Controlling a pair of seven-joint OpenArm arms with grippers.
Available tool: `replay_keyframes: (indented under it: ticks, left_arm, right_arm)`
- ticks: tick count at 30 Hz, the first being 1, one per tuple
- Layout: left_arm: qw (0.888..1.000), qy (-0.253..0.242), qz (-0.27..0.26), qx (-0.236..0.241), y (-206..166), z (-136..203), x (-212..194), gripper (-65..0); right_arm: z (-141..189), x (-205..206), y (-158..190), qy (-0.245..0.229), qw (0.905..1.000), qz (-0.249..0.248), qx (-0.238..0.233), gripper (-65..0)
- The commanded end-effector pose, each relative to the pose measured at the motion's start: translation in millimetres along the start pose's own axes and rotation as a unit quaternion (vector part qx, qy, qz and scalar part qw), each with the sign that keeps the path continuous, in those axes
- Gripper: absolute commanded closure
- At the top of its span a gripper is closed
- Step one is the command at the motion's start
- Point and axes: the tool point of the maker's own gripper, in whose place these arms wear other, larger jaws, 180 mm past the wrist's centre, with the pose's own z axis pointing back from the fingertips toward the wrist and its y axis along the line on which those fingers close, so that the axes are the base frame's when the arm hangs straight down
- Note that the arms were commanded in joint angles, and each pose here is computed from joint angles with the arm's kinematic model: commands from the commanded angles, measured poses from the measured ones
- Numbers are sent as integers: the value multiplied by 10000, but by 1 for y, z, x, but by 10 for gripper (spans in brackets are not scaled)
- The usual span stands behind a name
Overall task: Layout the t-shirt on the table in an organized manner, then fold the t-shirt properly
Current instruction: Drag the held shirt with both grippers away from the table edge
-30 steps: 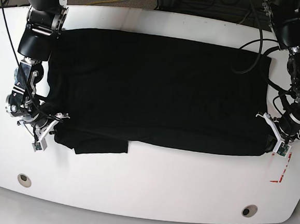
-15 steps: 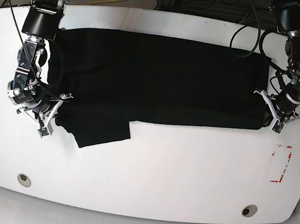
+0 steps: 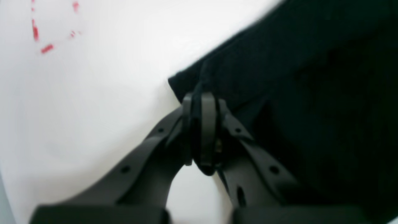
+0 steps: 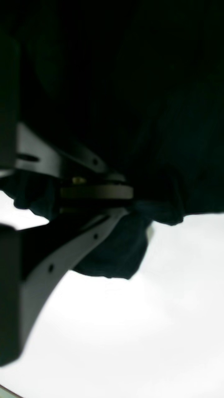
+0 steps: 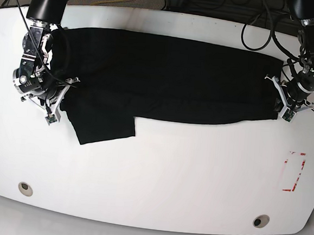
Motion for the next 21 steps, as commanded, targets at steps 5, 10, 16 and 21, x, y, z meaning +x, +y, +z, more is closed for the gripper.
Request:
replay_keyframes:
  ticks: [5, 10, 16, 21]
  left_arm:
    - [9998, -75, -128, 151, 15, 7, 5, -25]
    - [9999, 1, -124, 117, 13, 8, -2, -25]
    - [9997, 44, -199, 153, 18, 10, -3, -25]
    - [9997, 44, -199, 153, 18, 10, -3, -25]
  right_arm:
    - [4, -5, -5, 1, 10000, 33, -79, 0]
    - [3, -10, -4, 46, 10000, 15, -79, 0]
    - [6, -12, -12, 32, 9998, -85, -159, 0]
    - [8, -12, -16, 74, 9997, -72, -199, 0]
